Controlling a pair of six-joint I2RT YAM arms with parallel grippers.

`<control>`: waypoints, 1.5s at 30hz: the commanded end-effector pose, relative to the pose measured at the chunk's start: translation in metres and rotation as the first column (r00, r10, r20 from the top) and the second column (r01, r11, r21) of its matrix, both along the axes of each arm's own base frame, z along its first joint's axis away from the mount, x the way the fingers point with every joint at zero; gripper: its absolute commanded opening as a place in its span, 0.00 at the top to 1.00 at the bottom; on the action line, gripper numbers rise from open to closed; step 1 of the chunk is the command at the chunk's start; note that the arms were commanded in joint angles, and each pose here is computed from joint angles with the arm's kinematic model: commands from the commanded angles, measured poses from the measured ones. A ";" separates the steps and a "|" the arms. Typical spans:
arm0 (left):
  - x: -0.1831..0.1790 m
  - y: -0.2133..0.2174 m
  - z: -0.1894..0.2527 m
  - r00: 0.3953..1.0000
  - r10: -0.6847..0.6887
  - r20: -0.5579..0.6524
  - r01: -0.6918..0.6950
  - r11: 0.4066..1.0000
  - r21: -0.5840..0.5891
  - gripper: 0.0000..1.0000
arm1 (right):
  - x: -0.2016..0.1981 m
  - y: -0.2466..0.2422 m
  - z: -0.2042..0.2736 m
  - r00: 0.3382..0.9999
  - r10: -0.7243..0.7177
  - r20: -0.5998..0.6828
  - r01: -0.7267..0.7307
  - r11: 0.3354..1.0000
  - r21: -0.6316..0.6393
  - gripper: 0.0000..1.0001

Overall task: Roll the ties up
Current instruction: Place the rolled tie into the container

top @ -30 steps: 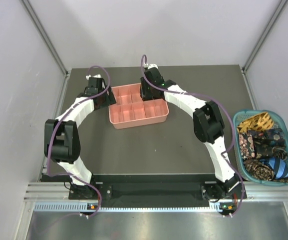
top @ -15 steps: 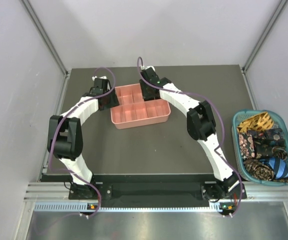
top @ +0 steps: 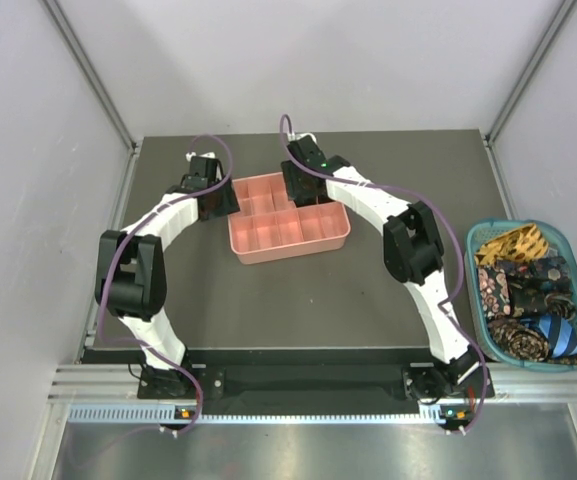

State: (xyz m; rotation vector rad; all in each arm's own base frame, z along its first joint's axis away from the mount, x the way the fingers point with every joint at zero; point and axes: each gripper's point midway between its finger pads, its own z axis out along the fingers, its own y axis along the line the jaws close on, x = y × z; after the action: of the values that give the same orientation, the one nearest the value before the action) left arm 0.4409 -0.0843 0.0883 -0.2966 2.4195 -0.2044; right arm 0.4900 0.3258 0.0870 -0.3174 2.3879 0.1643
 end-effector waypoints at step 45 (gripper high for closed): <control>-0.157 -0.030 0.088 0.880 -0.093 0.466 0.243 0.931 -0.274 0.03 | -0.221 -0.136 0.120 0.825 0.007 0.565 -0.226 0.921 0.318 0.00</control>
State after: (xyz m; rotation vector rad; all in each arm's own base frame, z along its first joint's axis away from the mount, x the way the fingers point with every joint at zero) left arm 0.2885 -0.1035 0.1791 -0.2057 1.9746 -0.6126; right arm 0.2742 0.1899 0.1968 -0.3291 1.7959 0.4500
